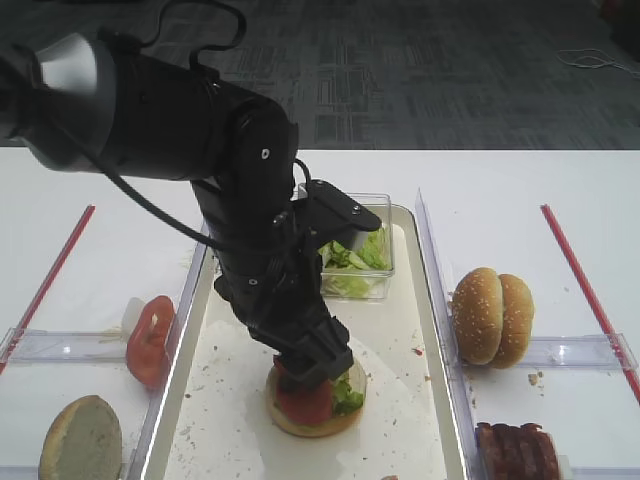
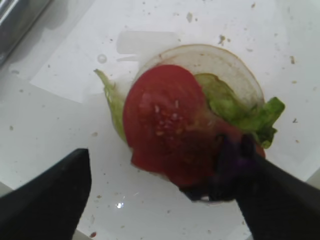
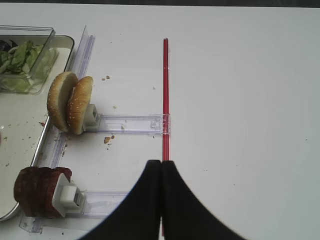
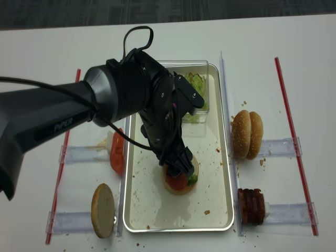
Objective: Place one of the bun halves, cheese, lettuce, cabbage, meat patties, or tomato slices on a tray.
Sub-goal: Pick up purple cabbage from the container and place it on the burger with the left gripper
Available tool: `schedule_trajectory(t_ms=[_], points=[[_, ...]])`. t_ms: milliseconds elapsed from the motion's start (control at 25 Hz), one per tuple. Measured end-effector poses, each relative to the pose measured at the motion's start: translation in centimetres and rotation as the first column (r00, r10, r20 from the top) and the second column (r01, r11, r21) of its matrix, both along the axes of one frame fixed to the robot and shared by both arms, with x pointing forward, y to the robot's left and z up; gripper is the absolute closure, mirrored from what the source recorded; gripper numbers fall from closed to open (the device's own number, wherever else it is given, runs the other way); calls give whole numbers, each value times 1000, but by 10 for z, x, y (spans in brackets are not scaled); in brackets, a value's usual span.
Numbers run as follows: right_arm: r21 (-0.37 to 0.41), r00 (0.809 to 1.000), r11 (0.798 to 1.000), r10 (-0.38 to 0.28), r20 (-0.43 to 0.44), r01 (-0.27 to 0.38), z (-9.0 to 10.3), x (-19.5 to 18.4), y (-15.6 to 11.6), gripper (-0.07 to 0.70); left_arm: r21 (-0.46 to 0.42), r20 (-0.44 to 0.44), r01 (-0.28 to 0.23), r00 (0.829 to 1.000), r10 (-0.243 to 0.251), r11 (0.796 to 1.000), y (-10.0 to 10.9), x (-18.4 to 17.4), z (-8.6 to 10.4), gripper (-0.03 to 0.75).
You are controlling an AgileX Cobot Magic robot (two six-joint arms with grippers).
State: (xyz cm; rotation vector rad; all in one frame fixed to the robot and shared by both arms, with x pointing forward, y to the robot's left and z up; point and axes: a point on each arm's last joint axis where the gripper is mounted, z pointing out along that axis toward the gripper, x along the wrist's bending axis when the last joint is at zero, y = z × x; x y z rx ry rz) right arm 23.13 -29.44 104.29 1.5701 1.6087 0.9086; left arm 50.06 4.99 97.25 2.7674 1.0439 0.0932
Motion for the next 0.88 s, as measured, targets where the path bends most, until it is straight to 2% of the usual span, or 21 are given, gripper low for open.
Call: schedule_trajectory(t_ms=[880], points=[[0, 1000, 1000, 0, 0, 0, 0, 0, 0, 316, -4, 4, 0, 1000, 0, 1000, -1, 1, 1, 151]])
